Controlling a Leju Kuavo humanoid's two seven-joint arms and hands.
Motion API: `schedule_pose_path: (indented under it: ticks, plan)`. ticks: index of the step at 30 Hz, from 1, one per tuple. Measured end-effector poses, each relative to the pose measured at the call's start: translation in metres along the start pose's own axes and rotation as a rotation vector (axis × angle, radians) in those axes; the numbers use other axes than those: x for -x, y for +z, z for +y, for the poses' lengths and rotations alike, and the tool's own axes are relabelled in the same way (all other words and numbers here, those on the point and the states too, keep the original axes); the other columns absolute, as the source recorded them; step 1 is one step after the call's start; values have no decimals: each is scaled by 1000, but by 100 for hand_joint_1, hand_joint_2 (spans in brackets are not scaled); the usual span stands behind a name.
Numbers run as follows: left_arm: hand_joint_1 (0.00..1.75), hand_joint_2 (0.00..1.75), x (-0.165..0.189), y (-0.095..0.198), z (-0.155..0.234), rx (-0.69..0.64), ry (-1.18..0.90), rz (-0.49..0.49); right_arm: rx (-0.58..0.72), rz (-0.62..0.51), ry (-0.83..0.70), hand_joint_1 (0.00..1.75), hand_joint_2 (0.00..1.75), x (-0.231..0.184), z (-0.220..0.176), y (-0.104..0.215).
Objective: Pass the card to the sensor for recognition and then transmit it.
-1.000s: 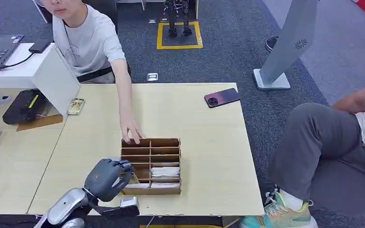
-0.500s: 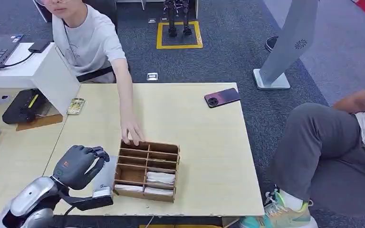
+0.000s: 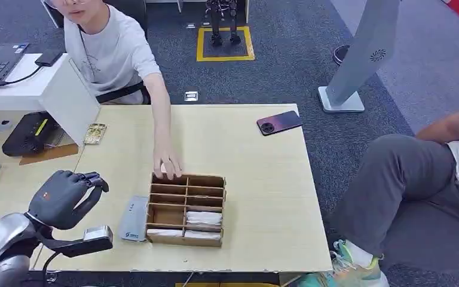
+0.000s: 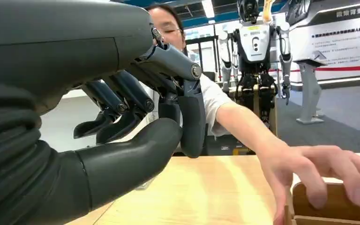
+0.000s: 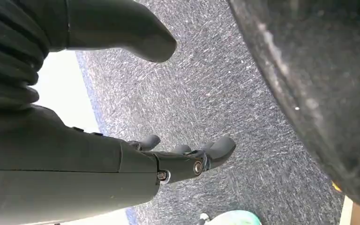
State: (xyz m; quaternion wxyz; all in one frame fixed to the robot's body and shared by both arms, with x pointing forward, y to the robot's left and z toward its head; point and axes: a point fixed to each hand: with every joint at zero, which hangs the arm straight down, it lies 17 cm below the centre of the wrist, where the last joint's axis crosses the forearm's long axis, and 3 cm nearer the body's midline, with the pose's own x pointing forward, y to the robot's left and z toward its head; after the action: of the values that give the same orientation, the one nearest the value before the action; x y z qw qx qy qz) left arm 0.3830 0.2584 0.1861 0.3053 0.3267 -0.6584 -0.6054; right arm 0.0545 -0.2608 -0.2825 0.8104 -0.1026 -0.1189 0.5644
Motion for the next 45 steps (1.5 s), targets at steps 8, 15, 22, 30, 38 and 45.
schedule_pose_path:
  ticks: [8,15,22,30,38,45]
  plan:
    - [0,175,-12,-7,4,-25,13,-29,6,0,-11,0,175,0,-1,0]
    - [0,175,-62,-48,6,-99,59,-90,20,-1,-51,0,175,-5,-5,-1]
    - [0,175,-77,-52,4,-110,81,-115,13,-23,-70,0,175,-26,-2,0]
    - [0,175,-81,-54,3,-115,89,-119,12,-25,-74,0,175,-29,-2,0]
    - [0,175,-82,-44,-5,-114,75,-107,18,-18,-97,0,175,-31,-3,0]
    - [0,175,-114,-89,31,-178,162,-234,43,85,-313,0,175,-71,-62,-6]
